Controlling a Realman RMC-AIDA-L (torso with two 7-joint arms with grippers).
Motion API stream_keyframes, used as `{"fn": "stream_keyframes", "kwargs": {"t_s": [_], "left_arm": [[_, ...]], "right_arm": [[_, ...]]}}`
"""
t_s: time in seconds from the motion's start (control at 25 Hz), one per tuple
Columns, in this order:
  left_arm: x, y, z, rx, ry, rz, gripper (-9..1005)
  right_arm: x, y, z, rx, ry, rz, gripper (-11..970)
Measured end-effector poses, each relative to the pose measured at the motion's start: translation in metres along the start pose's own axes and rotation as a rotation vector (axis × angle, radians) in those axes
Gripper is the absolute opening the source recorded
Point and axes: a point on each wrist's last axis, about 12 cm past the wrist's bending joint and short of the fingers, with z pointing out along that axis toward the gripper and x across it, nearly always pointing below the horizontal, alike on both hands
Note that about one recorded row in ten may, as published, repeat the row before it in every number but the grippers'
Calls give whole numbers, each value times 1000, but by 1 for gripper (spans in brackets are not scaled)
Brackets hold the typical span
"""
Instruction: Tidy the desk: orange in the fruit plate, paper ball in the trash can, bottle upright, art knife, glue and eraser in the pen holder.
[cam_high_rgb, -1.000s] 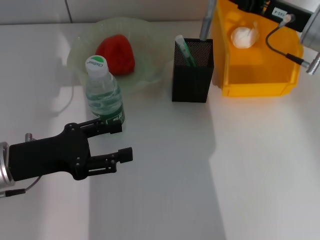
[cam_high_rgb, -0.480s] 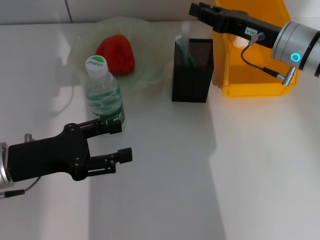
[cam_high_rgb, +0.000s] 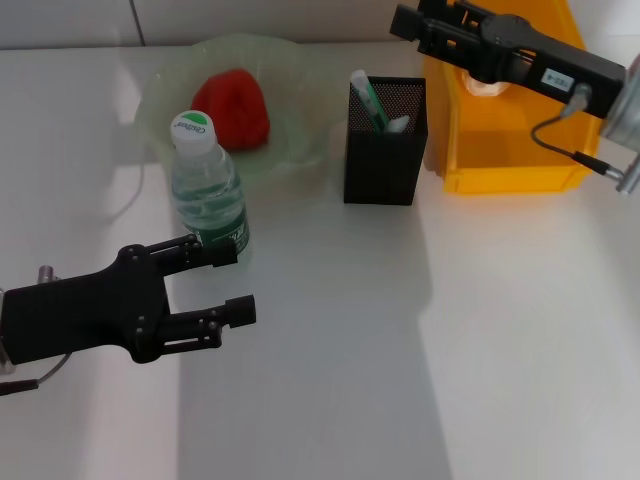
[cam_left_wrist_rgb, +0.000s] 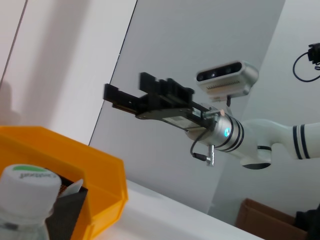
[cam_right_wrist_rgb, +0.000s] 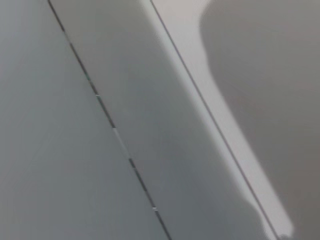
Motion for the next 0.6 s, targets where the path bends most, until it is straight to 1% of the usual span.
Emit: {"fn": "stream_keyframes", "kwargs": {"t_s": [0.04,0.12,0.2,0.28,0.4,0.48,0.6], "left_arm": [[-1,-1,-2,8,-3,4,788],[-4,-4,-7,36,-8,14,788],[-7,-6,-14,63,-8,21,788],[-10,-8,-19,82,-1,23,788],[-12,-9,-25,105,14,22,788],[-11,-10,-27,107,14,18,788],[-8,-12,-29,104,14,9,788]], "right_arm": [[0,5,-7,-31,-5,-7,638],[2,20,-25,-142,0,-27,725],[11,33,-43,-244,47,-50,749],[24,43,-60,-320,117,-73,773],[46,53,-77,-371,206,-70,809],[58,58,-81,-386,231,-57,833],[67,63,-81,-404,231,-38,831]]}}
